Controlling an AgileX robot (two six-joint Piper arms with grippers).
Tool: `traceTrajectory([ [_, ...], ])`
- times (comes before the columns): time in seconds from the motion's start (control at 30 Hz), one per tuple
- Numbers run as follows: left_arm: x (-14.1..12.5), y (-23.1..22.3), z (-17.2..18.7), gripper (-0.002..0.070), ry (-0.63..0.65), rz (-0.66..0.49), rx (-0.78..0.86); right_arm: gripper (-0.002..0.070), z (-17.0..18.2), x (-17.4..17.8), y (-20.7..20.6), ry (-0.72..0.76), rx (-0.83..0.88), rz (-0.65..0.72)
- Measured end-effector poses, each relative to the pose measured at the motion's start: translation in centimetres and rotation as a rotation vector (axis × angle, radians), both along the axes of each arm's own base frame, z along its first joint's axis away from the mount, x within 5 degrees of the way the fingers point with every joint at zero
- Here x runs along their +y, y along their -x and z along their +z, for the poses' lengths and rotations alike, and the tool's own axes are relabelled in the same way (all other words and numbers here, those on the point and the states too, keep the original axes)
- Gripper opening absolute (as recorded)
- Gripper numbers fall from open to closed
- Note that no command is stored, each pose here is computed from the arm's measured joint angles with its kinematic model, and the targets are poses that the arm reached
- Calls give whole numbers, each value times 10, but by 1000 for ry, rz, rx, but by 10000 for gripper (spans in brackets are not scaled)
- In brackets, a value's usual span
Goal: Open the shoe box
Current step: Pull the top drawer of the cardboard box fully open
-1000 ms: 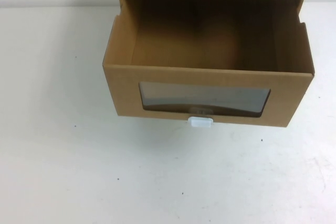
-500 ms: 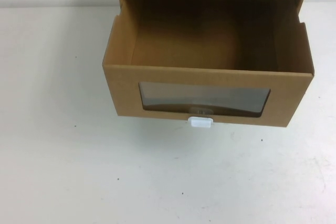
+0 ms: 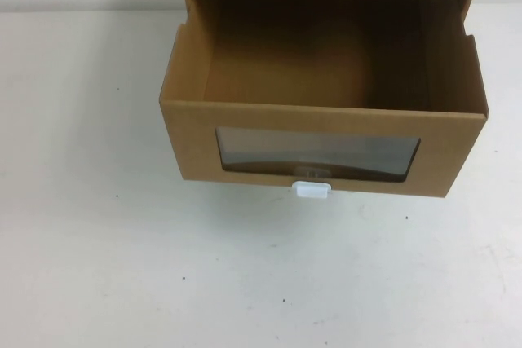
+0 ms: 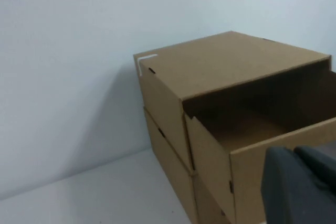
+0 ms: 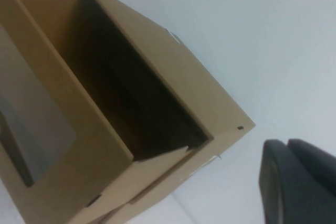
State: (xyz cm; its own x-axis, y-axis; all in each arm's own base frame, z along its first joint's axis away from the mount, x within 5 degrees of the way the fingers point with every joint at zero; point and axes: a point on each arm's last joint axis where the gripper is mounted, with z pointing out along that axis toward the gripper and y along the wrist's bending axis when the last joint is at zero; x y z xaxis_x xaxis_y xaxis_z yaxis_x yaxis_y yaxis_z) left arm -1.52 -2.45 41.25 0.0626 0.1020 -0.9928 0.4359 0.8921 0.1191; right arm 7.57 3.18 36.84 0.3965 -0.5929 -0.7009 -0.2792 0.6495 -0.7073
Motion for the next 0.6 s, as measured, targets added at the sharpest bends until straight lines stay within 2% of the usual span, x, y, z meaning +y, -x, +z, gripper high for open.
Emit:
traceTrajectory([
  [0.23,5,-20,-47,-7,74,91,-79,-19,-3,-9,-5,7,38,-109],
  [0.6,2,-50,-108,-7,43,114,91,-19,-4,-12,-6,9,49,-141],
])
